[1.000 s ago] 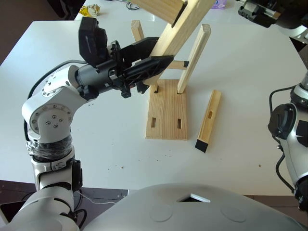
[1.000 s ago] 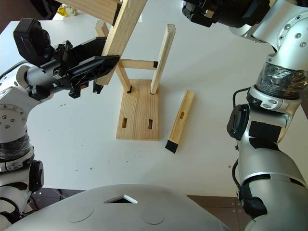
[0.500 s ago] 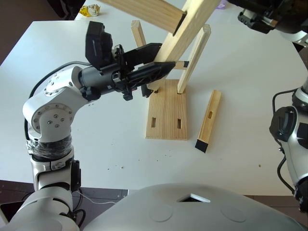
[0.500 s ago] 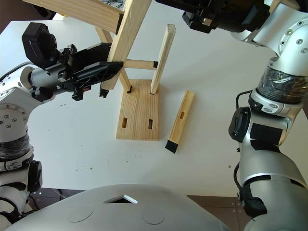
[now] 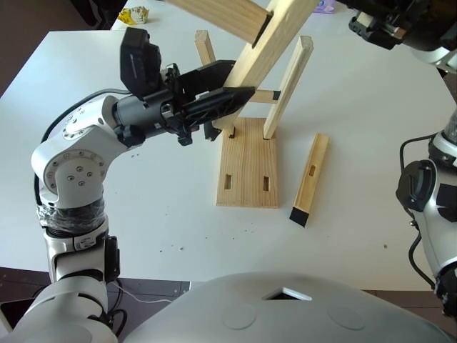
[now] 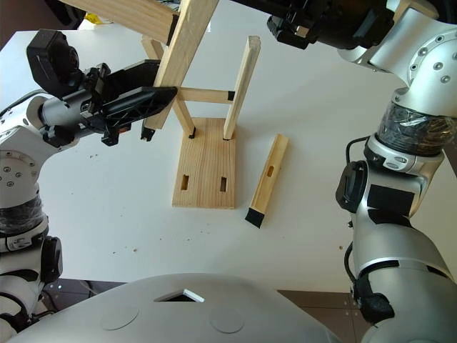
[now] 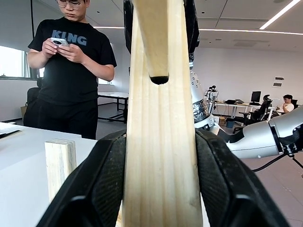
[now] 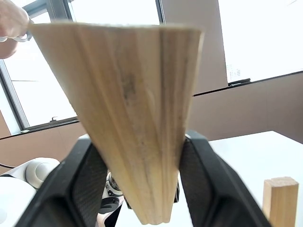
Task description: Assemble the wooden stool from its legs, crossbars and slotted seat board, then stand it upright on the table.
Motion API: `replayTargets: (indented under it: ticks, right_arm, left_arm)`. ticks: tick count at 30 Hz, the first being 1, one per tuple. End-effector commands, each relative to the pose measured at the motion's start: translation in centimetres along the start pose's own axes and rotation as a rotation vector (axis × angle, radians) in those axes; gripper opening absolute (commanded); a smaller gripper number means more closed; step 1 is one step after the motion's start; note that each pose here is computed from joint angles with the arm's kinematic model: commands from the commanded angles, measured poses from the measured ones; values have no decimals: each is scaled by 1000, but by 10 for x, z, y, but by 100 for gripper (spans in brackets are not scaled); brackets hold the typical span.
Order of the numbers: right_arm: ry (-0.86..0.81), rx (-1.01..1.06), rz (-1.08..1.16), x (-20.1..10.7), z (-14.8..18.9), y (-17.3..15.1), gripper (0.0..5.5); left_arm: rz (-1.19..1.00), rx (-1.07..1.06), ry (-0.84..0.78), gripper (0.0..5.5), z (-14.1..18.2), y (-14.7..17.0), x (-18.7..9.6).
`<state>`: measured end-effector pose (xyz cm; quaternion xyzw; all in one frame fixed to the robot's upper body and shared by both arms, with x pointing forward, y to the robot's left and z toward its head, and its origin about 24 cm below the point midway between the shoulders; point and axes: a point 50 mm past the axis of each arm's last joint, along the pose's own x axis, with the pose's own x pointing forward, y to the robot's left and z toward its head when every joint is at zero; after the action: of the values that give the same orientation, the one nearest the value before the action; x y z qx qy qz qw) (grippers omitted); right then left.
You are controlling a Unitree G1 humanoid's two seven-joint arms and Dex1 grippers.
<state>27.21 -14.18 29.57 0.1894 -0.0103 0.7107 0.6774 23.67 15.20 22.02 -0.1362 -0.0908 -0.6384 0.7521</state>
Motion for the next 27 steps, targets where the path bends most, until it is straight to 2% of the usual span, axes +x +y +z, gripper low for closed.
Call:
replayTargets:
  ticks: [1, 4, 8, 11, 15, 18, 23, 27]
  right_arm:
    - [2, -30, 11, -4, 0, 6, 211]
    - [-5, -56, -26, -9, -2, 7, 209]
    - [28, -125, -152, -23, -11, -3, 206]
    - [75, -164, -249, -38, -27, -10, 206]
    - [125, -160, -309, -51, -51, -6, 206]
    - [183, -171, -323, -55, -69, 2, 206]
    - [228, -180, -329, -56, -89, 15, 206]
    - [278, -172, -309, -59, -99, 21, 206]
  left_arm:
    - [35, 5, 6, 304, 6, 6, -4]
    - [61, 18, 13, 356, 6, 9, -7]
    - [131, 31, 23, 359, 2, 10, -25]
    - [265, 10, 123, 359, -24, 7, -51]
    - [519, -66, 126, 359, -58, -10, -88]
    - [776, -37, 18, 359, -60, -9, -109]
    - [1120, -12, -334, 359, -52, -7, -120]
    - [1208, -19, -401, 359, -53, -4, -119]
